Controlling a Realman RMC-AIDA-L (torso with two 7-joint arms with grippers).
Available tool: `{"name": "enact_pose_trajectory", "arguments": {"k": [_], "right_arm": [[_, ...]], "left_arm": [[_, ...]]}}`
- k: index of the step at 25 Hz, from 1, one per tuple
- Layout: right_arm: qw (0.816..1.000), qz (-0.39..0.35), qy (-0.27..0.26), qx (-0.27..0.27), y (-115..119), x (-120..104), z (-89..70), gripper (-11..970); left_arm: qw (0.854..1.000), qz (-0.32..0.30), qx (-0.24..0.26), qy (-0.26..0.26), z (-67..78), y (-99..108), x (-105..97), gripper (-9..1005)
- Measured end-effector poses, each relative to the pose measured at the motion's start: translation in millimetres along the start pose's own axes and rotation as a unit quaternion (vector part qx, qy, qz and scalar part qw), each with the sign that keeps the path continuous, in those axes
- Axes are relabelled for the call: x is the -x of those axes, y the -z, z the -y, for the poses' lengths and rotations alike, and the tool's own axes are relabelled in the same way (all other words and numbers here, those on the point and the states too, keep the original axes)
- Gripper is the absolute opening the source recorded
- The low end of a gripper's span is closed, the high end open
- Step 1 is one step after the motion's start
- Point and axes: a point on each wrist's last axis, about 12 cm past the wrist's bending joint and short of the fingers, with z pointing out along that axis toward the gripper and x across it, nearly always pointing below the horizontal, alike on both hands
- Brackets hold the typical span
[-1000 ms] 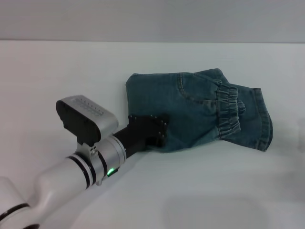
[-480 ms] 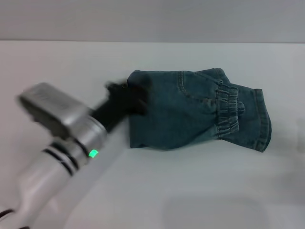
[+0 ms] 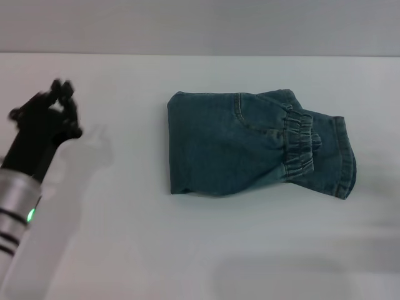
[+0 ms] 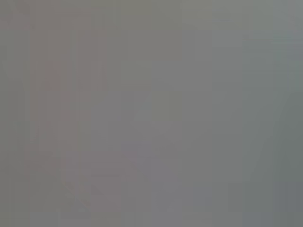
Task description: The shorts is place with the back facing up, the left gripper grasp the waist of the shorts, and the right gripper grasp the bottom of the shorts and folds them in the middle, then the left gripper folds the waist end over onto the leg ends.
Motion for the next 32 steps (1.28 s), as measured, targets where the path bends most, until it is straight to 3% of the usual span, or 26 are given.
{"name": "enact_pose_trajectory", "arguments": {"k": [2,8,13,16,18,32], "right_arm": [[1.000,0.002,-0.009,-0.011,1,-2,3.5,55],[1.000,-0.005,-0.010,-0.005,9,-10,2.9,62],[1.000,-0.019,-0.009,0.002,11,-17,1.0,269],[1.000,-0.021,-0.009,0.006,11,-18,-0.4,505],[1.000,-0.014,-0.010,0.004,11,-16,0.0,519],[0.997,0.069,-0.013,0.011,19,-1,-1.3,572]], "left_arm": [[1.000,-0.016,0.012,-0.010,-8.0,10,-8,49],[0.999,-0.032,0.024,-0.026,-17.7,25,-16,253],[0.999,-0.026,0.021,-0.036,-21.8,25,-15,526],[0.999,-0.026,0.015,-0.042,-21.8,22,-14,627],[0.998,-0.026,0.009,-0.050,-19.8,20,-15,695],[0.997,-0.032,0.004,-0.065,-18.5,15,-16,695]]}}
